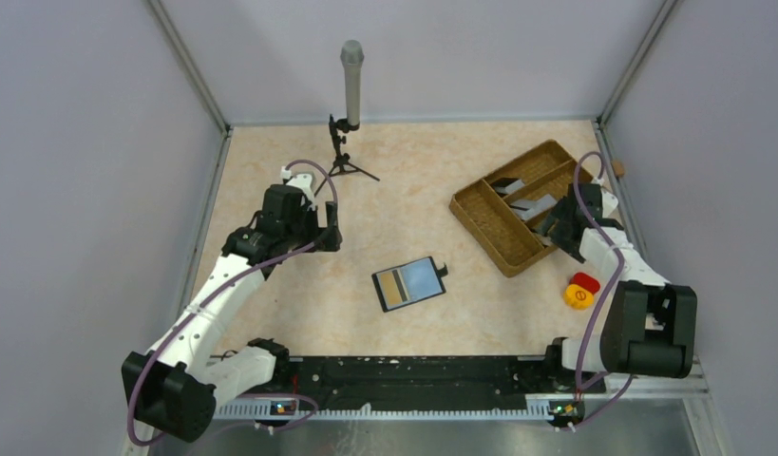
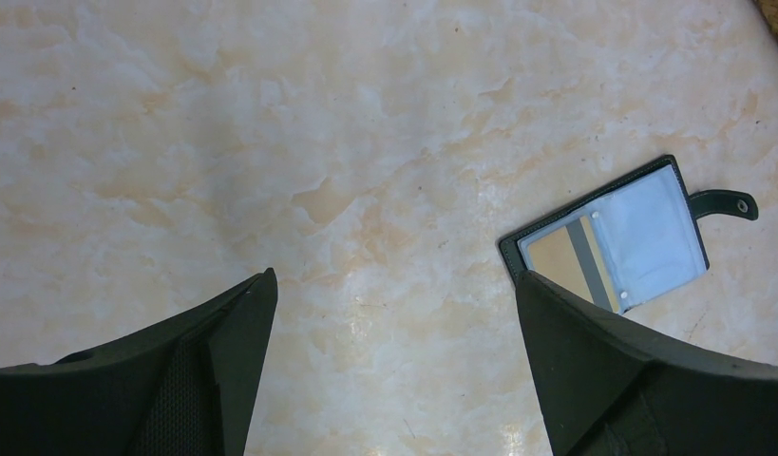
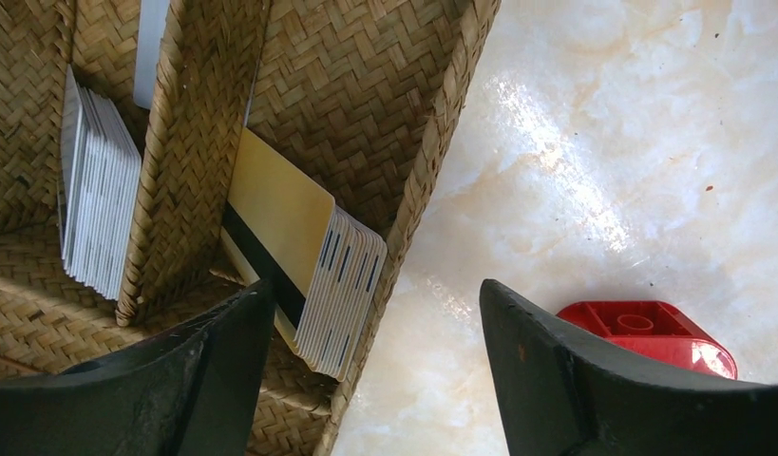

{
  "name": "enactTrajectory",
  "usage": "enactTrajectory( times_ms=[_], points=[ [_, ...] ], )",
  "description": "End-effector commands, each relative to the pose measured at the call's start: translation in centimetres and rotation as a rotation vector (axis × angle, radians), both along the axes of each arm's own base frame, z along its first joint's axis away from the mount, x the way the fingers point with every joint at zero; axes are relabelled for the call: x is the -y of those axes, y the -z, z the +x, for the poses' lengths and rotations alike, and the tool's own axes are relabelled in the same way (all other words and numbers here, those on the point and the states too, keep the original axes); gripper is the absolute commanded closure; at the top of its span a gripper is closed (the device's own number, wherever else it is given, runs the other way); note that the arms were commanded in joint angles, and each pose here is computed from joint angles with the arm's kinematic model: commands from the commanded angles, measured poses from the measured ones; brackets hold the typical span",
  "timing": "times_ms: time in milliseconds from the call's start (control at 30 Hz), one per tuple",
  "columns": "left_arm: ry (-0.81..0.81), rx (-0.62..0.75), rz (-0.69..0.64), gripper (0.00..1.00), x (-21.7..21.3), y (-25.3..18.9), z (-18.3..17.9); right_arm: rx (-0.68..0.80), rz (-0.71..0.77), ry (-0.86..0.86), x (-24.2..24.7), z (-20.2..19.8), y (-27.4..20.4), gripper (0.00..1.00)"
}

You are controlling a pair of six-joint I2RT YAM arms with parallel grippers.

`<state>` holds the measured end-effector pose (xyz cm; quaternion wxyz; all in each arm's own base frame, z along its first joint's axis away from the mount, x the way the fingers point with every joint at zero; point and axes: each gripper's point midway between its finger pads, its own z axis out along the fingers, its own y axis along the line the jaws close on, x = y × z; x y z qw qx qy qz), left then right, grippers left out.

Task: Put the credit cards into the card holder
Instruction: Pick up the credit card from the storage box.

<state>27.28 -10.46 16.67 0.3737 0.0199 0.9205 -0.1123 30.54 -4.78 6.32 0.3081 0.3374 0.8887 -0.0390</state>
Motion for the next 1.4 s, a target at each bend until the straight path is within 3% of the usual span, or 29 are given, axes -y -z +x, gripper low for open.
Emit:
enactTrajectory(
  times_ms=[0,500,800,1133,1367],
  points=[
    [0.008,0.039,-0.007,0.01,0.1,-0.6,0.6,0.005,-0.048,0.034,1.1,-0.3,-0.3,0.26],
    [0.014,0.032,-0.008,0.01,0.2,-0.5,0.5,0.046,-0.056,0.024,1.1,-0.8,-1.8,0.41],
    [0.015,0.028,-0.005,0.01,0.2,-0.3,0.5,0.087,-0.005,-0.014,0.1,0.9,-1.4,0.28],
    [0.017,0.02,-0.001,0.01,0.2,-0.1,0.5,0.021,0.004,-0.009,0.1,0.9,1.3,0.24],
    [0.043,0.009,-0.021,0.01,0.8,0.0,0.3,0.032,-0.005,-0.003,0.2,0.0,0.2,0.27]
  ],
)
